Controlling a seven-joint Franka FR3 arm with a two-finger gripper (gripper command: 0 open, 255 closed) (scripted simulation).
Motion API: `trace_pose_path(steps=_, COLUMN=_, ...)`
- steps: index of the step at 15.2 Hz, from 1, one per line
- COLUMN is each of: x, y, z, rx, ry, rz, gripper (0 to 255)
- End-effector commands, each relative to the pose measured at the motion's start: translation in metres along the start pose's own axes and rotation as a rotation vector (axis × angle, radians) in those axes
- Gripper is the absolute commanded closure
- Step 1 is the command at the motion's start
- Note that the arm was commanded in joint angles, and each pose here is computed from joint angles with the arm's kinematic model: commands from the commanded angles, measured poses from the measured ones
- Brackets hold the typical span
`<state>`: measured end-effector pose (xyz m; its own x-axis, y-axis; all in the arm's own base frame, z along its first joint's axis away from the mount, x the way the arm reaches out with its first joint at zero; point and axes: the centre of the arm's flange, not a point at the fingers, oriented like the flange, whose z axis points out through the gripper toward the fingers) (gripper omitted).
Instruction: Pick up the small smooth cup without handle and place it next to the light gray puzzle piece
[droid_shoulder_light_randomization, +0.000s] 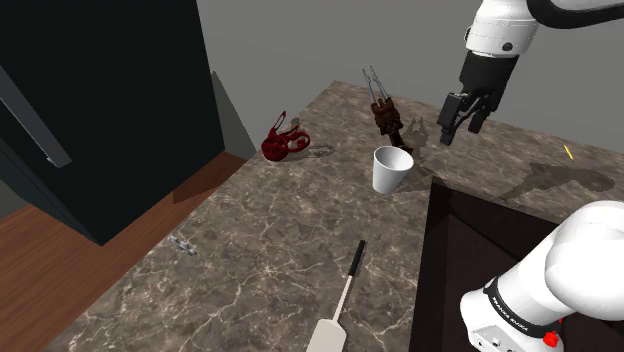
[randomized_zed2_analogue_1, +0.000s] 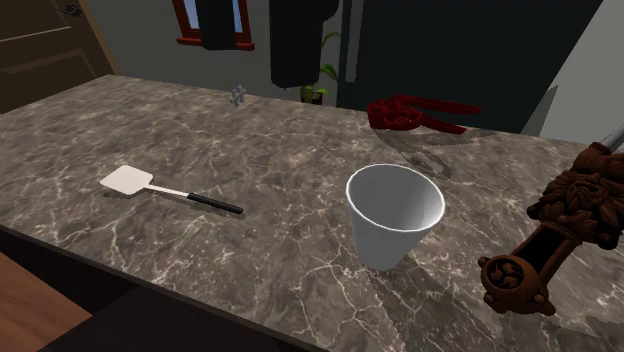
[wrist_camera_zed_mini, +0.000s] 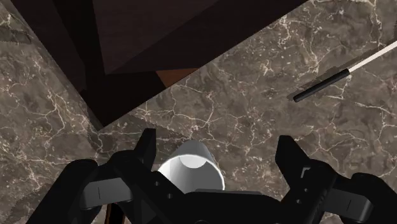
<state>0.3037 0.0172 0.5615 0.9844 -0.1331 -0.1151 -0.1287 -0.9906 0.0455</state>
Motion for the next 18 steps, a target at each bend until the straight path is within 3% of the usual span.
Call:
trace_pose_path(steps=1, x=0.000, y=0.000, z=0.000, rx=0.000, ry=0.000, rz=0.000, gripper=0)
trace_pose_path(steps=18, x=0.144, y=-0.064, z=0.149, rx=-0.167, ry=0.158, rz=0.101, gripper=0)
